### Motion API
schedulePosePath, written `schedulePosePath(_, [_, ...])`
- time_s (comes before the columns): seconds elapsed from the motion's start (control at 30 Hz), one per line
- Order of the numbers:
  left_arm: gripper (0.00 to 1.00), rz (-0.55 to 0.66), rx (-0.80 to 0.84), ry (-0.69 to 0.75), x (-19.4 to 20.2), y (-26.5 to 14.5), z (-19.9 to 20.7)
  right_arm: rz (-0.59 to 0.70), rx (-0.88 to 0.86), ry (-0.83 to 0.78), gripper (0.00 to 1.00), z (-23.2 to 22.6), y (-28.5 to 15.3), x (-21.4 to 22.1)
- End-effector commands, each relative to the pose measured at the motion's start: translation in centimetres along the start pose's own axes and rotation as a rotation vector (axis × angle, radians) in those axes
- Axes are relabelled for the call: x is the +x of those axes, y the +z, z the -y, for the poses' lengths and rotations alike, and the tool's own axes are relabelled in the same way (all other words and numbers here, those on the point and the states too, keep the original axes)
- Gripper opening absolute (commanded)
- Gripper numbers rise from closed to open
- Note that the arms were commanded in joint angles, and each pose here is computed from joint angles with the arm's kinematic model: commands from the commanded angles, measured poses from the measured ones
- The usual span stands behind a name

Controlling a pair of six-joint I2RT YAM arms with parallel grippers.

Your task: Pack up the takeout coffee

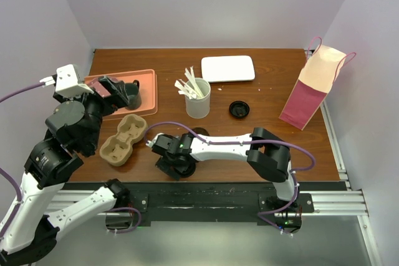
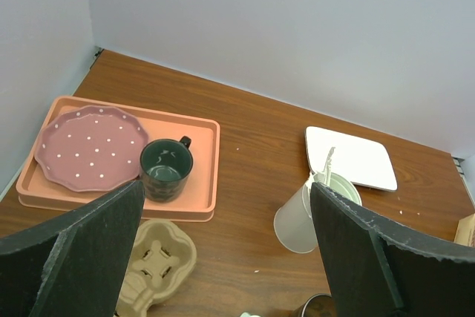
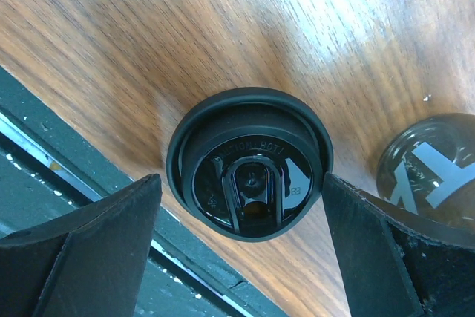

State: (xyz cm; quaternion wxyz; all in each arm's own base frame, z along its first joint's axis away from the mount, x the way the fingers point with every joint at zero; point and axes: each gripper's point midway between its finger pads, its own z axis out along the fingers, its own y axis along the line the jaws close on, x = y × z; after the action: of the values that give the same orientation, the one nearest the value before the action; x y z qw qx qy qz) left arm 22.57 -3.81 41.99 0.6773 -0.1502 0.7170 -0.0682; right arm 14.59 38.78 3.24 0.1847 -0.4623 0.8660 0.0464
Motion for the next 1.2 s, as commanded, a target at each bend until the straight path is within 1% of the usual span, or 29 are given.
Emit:
schedulePosePath(0.0, [0.99, 0.036, -0.003, -0.021, -0.9, -0.1, -0.1, 0.011, -0.008, 0.024, 0.93, -0.2, 0.4, -0.3])
schedulePosePath(0.13, [0.99, 0.039, -0.004, -0.020, -1.1, -0.1, -0.1, 0.008, -0.012, 0.024, 0.89, -0.2, 0.4, -0.1])
schedulePosePath(0.3, [0.99, 0.039, -0.004, -0.020, -1.0, -0.1, -0.2, 0.004, -0.016, 0.025, 0.80, -0.3, 0.4, 0.0])
schedulePosePath(0.47, [0.99, 0.041, -0.008, -0.014, -0.9, -0.2, -0.4, 0.018, -0.026, 0.026, 0.73, -0.4, -0.6, -0.7])
schedulePosePath(0.57, [0.99, 0.042, -0.013, -0.007, -0.8, -0.2, -0.6, 0.034, -0.034, 0.031, 0.70, -0.5, -1.4, -1.4])
schedulePosePath(0.73, [0.99, 0.036, -0.010, 0.001, -0.4, -0.2, -0.7, 0.061, -0.041, 0.039, 0.69, -0.5, -3.2, -2.9])
schedulePosePath(0.87, [1.00, 0.035, -0.019, 0.013, -0.3, -0.1, -0.8, 0.100, -0.060, 0.052, 0.69, -0.6, -6.1, -4.8])
schedulePosePath(1.0, [1.00, 0.059, -0.023, -0.001, -1.0, -0.3, -1.1, 0.138, -0.051, 0.072, 0.69, -0.2, -9.0, -6.4])
schedulePosePath(1.13, [1.00, 0.080, -0.019, -0.017, -1.5, -0.5, -1.1, 0.144, -0.015, 0.100, 0.69, 1.8, -11.2, -7.6])
schedulePosePath(1.17, [1.00, 0.081, -0.022, -0.019, -1.5, -0.5, -1.1, 0.142, 0.003, 0.117, 0.69, 2.9, -11.9, -7.9])
